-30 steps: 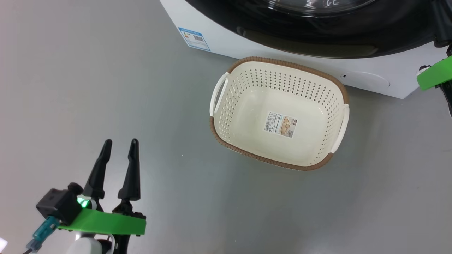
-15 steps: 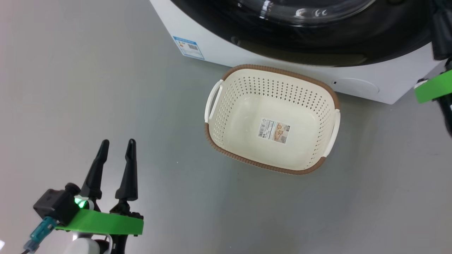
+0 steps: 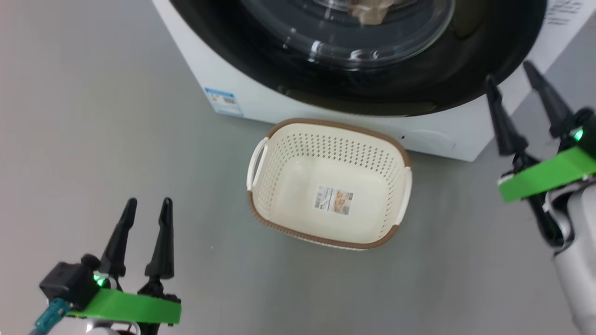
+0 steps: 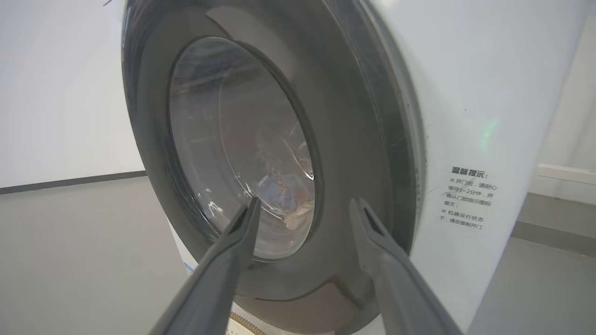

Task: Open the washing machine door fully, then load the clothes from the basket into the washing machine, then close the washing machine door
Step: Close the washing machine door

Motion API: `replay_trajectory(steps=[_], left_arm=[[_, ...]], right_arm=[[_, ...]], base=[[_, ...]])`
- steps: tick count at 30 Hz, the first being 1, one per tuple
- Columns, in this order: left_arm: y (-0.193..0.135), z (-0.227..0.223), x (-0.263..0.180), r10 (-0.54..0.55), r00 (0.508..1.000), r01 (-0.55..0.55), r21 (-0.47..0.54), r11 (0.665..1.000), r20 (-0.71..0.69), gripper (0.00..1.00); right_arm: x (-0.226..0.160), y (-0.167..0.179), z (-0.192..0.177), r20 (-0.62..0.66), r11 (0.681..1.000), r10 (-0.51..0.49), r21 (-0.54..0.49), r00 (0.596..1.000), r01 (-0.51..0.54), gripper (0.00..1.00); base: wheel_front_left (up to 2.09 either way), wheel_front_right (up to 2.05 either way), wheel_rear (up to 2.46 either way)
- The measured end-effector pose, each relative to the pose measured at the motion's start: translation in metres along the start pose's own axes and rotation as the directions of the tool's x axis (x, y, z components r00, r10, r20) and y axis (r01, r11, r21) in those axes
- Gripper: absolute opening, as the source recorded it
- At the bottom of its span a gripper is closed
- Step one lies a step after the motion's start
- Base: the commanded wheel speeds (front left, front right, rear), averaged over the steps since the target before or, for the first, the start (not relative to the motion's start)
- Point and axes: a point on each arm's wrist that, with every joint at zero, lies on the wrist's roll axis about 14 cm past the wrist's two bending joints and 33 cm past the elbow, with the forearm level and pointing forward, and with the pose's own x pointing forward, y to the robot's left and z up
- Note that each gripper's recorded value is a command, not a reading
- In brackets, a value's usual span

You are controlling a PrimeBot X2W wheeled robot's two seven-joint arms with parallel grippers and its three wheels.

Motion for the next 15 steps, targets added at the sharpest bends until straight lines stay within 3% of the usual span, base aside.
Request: replay_trajectory(steps=[15], left_arm=[[-0.033, -0.002, -0.003, -0.109, 0.994, 0.109, -0.005, 0.994, 0.001, 1.00]], right_arm=[[-0.082, -0.012, 0.028, 0.004, 0.992, -0.129, 0.013, 0.992, 0.129, 1.00]], base=[[0.00, 0.00, 0.00]])
